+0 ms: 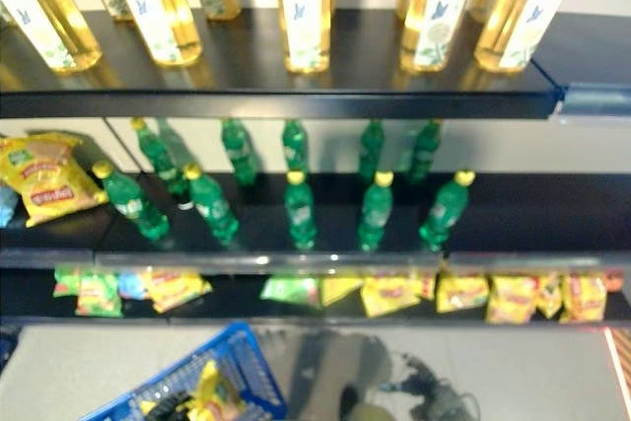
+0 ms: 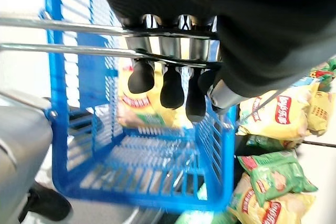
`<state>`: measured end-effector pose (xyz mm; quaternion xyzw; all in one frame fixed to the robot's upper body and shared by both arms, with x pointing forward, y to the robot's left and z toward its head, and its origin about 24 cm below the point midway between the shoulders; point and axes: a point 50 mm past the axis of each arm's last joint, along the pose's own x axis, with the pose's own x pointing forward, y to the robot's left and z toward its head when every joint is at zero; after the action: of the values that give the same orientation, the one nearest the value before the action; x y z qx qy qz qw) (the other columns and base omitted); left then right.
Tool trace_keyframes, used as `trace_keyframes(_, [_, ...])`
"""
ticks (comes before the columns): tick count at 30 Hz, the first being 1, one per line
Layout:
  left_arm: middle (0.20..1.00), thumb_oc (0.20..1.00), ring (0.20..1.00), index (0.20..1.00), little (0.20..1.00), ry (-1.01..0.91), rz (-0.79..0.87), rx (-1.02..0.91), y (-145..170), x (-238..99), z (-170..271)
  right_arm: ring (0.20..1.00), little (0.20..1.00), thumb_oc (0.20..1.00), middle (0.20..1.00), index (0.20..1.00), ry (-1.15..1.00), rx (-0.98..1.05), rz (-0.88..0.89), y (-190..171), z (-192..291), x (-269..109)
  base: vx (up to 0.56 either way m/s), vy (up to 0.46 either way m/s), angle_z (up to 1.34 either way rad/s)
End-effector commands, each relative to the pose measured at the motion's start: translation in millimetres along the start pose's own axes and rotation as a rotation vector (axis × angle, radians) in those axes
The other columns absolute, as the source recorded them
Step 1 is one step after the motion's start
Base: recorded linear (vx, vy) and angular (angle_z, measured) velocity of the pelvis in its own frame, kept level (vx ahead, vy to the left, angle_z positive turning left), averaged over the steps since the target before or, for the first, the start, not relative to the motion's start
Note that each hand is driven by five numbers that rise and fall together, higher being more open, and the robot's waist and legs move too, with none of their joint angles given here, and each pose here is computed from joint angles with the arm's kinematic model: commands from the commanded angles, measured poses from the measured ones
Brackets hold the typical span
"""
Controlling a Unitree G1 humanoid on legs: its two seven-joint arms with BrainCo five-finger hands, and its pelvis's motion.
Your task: Pick up the snacks into the basket
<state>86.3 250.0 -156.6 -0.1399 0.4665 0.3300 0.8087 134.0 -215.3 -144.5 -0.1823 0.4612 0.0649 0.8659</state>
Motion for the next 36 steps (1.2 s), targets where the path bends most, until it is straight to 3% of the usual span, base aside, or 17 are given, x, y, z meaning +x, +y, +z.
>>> trace_keyframes(1, [0.200,0.200,0.200,0.200,0.200,-0.084,0.016,-0.021,4,2,18,1.000,1.000,1.000,1.000,1.000,-0.136,0.011,0.017,4,35,5,-0.09,-0.225,0.32])
trace_keyframes(6, [0.200,0.200,0.200,0.200,0.200,-0.076,0.055,-0.066,12,2,17,1.000,1.000,1.000,1.000,1.000,-0.234,-0.050,0.036,4,60,5,-0.06,-0.200,-0.07])
trace_keyframes(8, [0.200,0.200,0.200,0.200,0.200,-0.064,0.050,-0.056,12,1,12,1.000,1.000,1.000,1.000,1.000,-0.402,-0.121,0.072,-2,91,-6,-0.07,-0.192,-0.29])
trace_keyframes(12, [0.200,0.200,0.200,0.200,0.200,-0.069,0.032,-0.045,10,0,9,1.000,1.000,1.000,1.000,1.000,-0.530,-0.153,0.105,-11,108,-22,-0.06,-0.104,0.03])
trace_keyframes(20, [0.200,0.200,0.200,0.200,0.200,-0.079,0.038,-0.022,17,0,11,1.000,1.000,1.000,1.000,1.000,-0.889,-0.266,0.193,-27,159,-83,0.00,-0.013,0.06])
trace_keyframes(22, [0.200,0.200,0.200,0.200,0.200,-0.087,0.066,-0.025,23,1,14,1.000,1.000,1.000,1.000,1.000,-1.064,-0.201,0.202,-36,175,-118,0.02,0.014,0.00])
trace_keyframes(25, [0.200,0.200,0.200,0.200,0.200,-0.081,0.080,-0.031,26,0,12,1.000,1.000,1.000,1.000,1.000,-1.145,-0.121,0.194,-43,175,-138,0.01,0.009,0.02])
trace_keyframes(27, [0.200,0.200,0.200,0.200,0.200,-0.082,0.089,-0.041,27,0,11,1.000,1.000,1.000,1.000,1.000,-1.184,-0.081,0.159,-48,176,-147,0.00,0.017,-0.01])
trace_keyframes(34, [0.200,0.200,0.200,0.200,0.200,-0.153,0.129,-0.080,21,0,25,1.000,1.000,1.000,1.000,1.000,-1.410,0.089,-0.339,-90,190,-183,-0.08,0.028,-0.09])
trace_keyframes(36, [0.200,0.200,0.200,0.200,0.200,-0.164,0.129,-0.077,18,1,29,1.000,1.000,1.000,1.000,1.000,-1.423,0.098,-0.407,-95,193,-184,-0.20,0.017,-0.01])
